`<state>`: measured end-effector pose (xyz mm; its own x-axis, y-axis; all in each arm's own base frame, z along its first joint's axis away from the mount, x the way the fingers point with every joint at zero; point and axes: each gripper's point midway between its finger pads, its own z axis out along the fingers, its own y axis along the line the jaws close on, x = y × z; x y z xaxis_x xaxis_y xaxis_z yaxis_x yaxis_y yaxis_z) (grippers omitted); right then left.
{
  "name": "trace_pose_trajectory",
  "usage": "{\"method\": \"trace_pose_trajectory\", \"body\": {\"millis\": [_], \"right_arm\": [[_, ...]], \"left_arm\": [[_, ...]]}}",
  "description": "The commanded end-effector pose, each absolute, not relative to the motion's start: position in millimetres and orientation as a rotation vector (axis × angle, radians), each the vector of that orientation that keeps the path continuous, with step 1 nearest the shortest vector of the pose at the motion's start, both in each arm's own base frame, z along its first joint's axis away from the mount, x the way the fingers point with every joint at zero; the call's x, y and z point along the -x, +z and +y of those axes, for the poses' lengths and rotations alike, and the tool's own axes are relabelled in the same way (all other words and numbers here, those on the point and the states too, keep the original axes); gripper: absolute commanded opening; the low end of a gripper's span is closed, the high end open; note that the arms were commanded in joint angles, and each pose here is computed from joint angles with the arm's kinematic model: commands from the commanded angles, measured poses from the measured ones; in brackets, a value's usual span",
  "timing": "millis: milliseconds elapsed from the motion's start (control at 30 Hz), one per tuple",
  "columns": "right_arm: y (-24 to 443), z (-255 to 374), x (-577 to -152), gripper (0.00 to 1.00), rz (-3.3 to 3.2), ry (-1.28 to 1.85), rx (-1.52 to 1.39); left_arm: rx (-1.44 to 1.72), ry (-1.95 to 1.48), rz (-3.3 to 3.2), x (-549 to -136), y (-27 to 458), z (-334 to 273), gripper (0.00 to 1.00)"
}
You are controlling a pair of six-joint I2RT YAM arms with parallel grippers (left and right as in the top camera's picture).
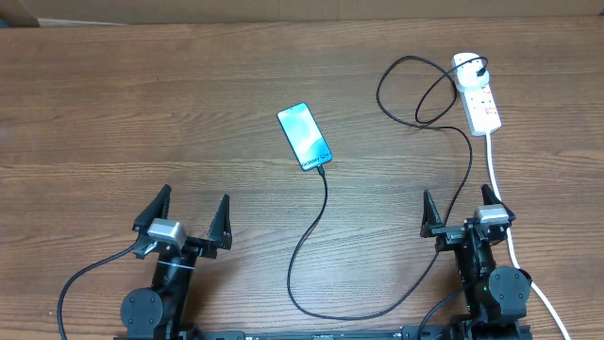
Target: Plug charger to phone and switch on socket
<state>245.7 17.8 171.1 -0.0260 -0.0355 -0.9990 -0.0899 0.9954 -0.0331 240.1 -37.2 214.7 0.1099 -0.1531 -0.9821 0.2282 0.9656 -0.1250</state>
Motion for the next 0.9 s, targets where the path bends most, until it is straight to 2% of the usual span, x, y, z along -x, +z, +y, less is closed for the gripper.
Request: {"method": "trace_pose_trajectory", "body": {"millis": [0, 267, 467, 867], "right_arm": [[169.6, 16.9, -245.9, 1.00, 1.593, 0.043, 0.087], [169.6, 16.9, -245.9, 1.00, 1.593, 0.043, 0.087], [169.6, 16.9, -245.9, 1.00, 1.593, 0.043, 0.087], [169.6, 16.9, -245.9, 1.00, 1.593, 0.043, 0.087]], "left_arm": [[0.019, -0.261, 1.441, -242.8, 207.7, -25.3, 1.00], [0.146, -0.152, 1.462, -245.5, 200.0, 0.6, 1.00], [0.221, -0.091, 1.625, -245.8, 157.9, 12.4, 1.00], [0.107, 0.021, 1.638, -245.7, 157.2, 13.0, 0.99]]}}
